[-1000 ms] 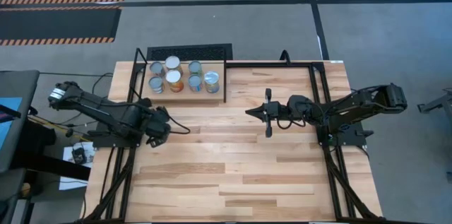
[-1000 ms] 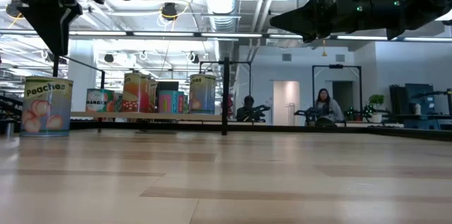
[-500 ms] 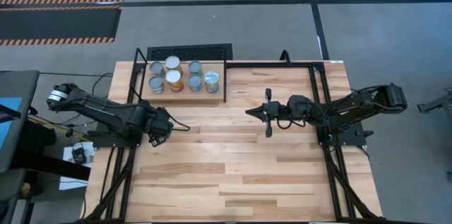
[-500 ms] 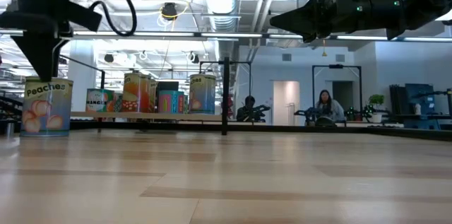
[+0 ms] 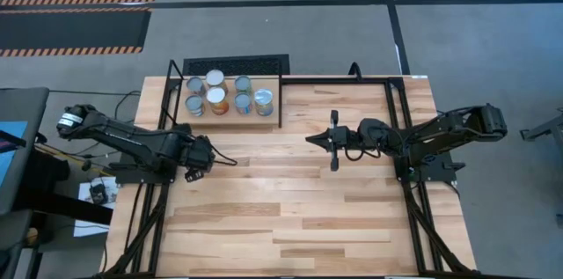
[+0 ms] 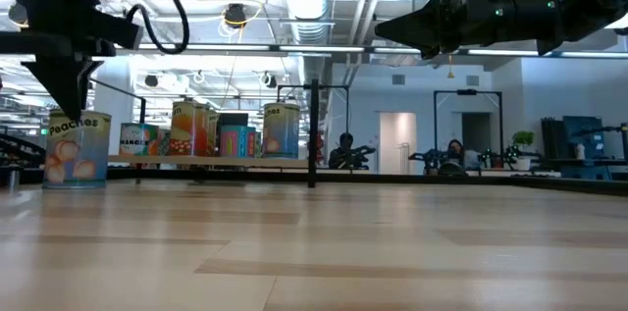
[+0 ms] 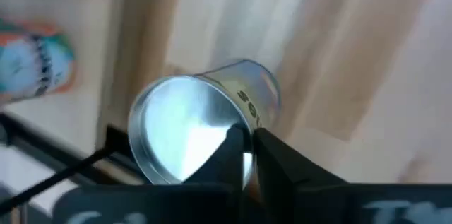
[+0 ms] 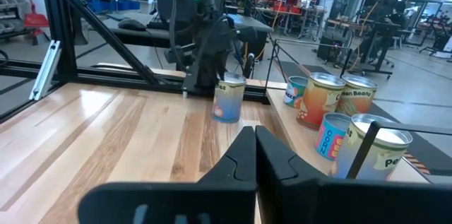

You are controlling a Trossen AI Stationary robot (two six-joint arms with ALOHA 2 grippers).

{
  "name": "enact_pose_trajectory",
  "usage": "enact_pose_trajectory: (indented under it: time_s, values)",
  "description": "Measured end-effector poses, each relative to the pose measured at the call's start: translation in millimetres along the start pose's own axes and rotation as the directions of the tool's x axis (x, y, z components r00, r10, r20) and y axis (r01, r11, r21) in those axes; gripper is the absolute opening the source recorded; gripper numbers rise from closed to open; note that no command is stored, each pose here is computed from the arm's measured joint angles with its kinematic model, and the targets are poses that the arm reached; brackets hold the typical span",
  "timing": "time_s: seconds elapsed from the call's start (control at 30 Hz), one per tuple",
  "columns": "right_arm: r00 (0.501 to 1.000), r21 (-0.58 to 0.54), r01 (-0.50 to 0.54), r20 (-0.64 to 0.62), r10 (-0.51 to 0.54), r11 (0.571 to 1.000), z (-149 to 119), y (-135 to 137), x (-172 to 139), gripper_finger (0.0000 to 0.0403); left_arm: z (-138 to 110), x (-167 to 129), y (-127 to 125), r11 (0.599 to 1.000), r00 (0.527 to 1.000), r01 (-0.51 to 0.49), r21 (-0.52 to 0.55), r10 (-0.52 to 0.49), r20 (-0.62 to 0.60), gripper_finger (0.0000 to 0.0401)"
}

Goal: Pick and place cans onto a shelf
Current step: Put the peaches on the shelf

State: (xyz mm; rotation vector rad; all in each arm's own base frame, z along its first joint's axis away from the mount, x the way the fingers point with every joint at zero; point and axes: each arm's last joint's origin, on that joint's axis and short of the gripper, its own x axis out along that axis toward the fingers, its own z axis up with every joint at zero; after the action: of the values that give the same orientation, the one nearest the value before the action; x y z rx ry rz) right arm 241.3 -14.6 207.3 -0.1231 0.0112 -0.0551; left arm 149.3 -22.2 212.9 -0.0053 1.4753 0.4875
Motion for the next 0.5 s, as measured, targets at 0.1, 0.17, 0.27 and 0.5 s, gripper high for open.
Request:
enact_pose_trajectory:
  time_s: [0.1, 0.17, 0.27, 0.5]
  values:
    - [1.0, 0.0, 0.0, 0.0, 0.0, 1.0, 0, 0, 0, 0.0009, 12, -16, -2, 0.995, 0.995, 0.082, 0.06, -0.085, 0.054, 0.0005]
    - [1.0, 0.0, 0.0, 0.0, 0.0, 1.0, 0, 0, 0, 0.001, 20, -33, -1, 0.988, 0.985, 0.121, 0.092, -0.131, 0.116, 0.0001]
    - [1.0, 0.003, 0.0, 0.002, 0.0, 1.0, 0, 0, 0, 0.001, 36, -58, 2, 0.975, 0.951, 0.178, 0.134, -0.206, 0.23, 0.0]
    - [1.0, 0.003, 0.001, 0.0, -0.001, 1.0, 0, 0, 0, 0.001, 79, -110, 26, 0.973, 0.877, 0.16, 0.165, -0.217, 0.429, 0.0]
